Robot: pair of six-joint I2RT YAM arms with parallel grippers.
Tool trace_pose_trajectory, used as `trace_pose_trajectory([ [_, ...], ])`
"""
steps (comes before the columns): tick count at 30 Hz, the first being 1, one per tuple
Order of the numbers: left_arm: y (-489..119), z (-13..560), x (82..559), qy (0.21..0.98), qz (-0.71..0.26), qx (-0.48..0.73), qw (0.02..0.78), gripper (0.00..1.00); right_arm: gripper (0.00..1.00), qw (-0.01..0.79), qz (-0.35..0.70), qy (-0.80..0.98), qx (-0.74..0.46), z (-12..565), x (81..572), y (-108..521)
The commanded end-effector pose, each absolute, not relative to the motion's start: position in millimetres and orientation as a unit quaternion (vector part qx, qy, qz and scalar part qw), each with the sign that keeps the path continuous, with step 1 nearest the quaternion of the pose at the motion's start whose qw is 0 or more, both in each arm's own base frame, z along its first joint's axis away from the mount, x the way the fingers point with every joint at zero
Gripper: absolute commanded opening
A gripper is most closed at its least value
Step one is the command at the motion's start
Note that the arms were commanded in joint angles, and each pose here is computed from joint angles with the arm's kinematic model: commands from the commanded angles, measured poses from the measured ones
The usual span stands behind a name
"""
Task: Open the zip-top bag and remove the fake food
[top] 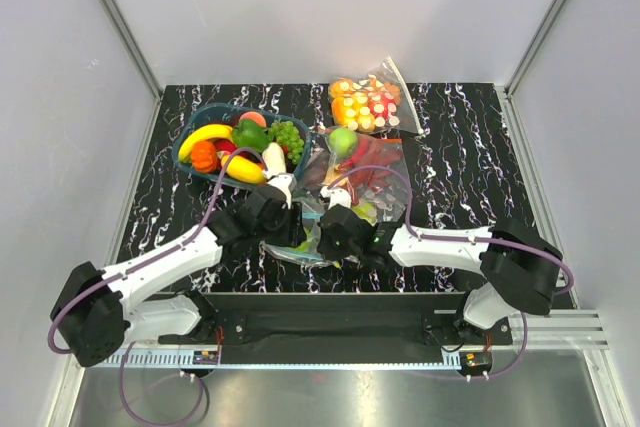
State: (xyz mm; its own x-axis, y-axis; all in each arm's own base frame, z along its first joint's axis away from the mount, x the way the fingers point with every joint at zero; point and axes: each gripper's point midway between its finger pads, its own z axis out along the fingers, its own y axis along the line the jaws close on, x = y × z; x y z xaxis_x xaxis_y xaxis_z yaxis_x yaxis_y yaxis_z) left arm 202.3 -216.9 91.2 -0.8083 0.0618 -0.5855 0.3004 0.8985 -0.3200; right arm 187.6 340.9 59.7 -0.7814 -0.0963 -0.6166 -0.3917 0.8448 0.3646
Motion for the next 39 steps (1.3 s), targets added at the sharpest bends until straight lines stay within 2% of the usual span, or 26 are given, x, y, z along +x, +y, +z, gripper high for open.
trace_pose_trajectory([
  [1,-218.2,128.1,218.5,0.908,-0.213,0.093,0.349,0.44,0.0,0.289,0.191,0.929,-0.131,43.3,187.7,323.4],
  [22,-191.8,133.4,213.6,0.911,-0.186,0.092,0.357,0.5,0.0,0.29,0.179,0.932,-0.127,45.4,187.4,317.7],
  [29,-214.1,134.8,212.0,0.904,-0.234,0.103,0.342,0.49,0.0,0.289,0.183,0.931,-0.13,47.4,187.9,320.5],
  [39,-244.2,201.3,203.2,0.862,-0.325,0.144,0.361,0.49,0.0,0.299,0.183,0.928,-0.13,61.3,189.9,318.0],
])
